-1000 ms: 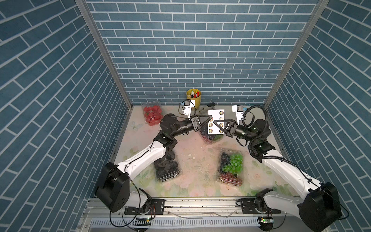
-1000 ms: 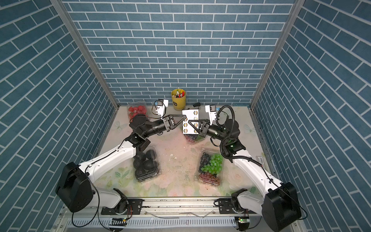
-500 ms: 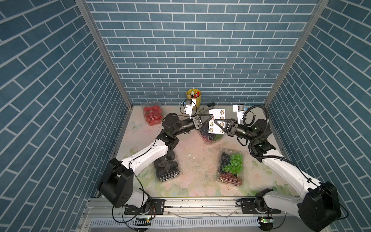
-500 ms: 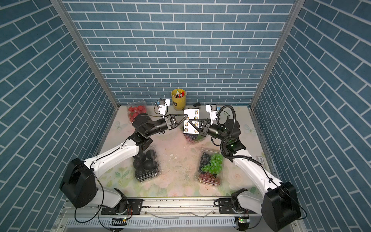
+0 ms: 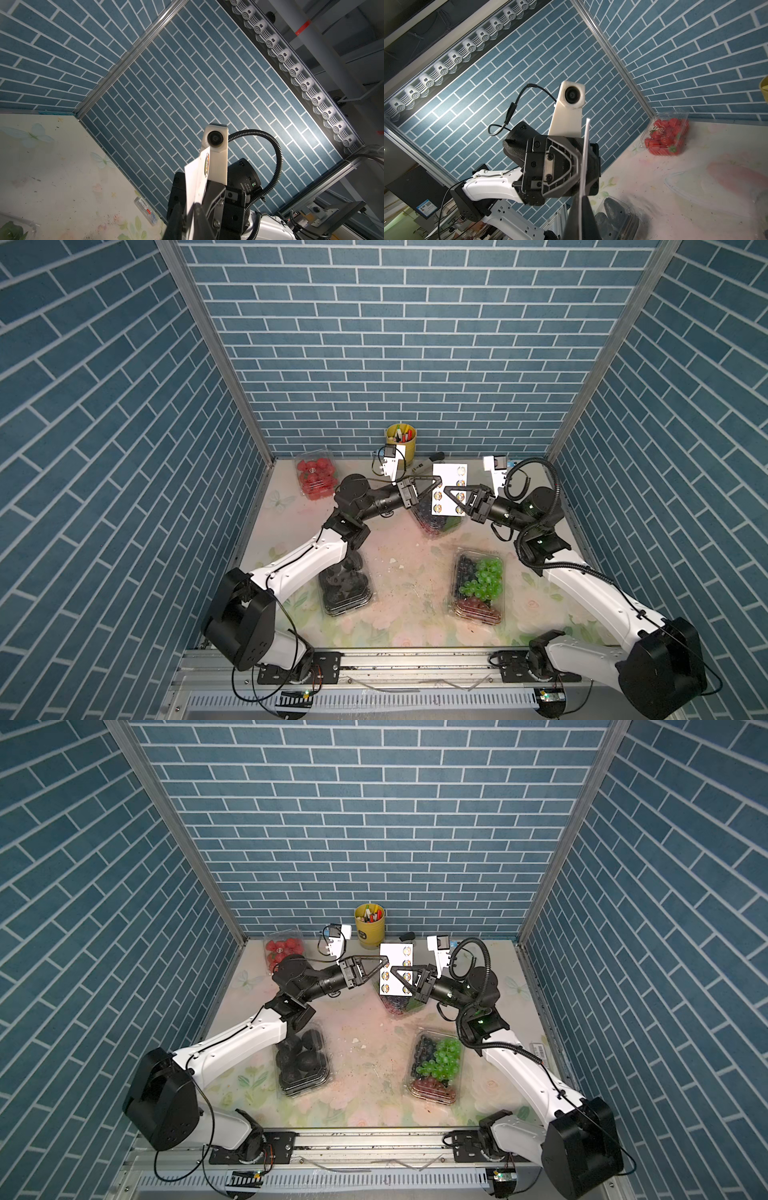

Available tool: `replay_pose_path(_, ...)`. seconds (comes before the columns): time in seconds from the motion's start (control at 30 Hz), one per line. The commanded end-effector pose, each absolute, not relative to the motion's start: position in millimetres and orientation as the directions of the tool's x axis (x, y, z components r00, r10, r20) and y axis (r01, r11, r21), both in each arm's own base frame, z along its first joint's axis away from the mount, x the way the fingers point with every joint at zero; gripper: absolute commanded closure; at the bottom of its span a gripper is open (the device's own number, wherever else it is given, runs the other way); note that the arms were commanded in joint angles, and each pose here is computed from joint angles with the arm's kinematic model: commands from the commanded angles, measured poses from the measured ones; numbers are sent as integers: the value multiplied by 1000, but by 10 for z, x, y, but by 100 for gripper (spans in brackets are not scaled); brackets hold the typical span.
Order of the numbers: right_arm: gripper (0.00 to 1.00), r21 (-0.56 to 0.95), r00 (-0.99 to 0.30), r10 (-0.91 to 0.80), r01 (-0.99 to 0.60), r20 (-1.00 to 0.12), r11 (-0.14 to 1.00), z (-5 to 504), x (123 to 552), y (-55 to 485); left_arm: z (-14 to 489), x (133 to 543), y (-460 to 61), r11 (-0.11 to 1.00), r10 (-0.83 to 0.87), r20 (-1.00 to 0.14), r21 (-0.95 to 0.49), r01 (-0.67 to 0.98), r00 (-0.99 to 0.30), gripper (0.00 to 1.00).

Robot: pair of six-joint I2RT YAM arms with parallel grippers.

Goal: Label fruit boxes
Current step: Adjust the label sticker.

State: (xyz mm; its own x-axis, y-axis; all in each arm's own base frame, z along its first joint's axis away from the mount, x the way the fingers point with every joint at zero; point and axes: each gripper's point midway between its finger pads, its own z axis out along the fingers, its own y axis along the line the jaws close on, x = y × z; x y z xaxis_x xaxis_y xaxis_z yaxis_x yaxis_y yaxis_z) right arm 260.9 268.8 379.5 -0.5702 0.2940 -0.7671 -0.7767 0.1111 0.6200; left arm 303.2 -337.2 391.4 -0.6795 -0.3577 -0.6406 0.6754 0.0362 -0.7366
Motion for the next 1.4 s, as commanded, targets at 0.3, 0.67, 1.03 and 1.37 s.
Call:
replay_pose_path(0.3, 100, 566, -526, 301, -822, -795, 59, 3916, 2500, 2673, 4121, 2919, -3347, -90, -366, -602, -735, 672, -709, 100)
replay_pose_path(0.67, 100, 545, -512, 300, -838, -805, 32, 3956, 2522, 2712, 4227, 2861, -3347, -212, -365, -548, -739, 640, -753, 100)
replay_pose_path(1.03, 100, 549, -515, 301, -835, -803, 36, 3963, 2567, 2698, 4242, 2847, -3336, -243, -357, -542, -733, 635, -761, 100)
replay_pose_path(1.37, 100, 503, -501, 285, -861, -817, -73, 4142, 2376, 2700, 4168, 2936, -3389, -237, -348, -528, -750, 618, -775, 100)
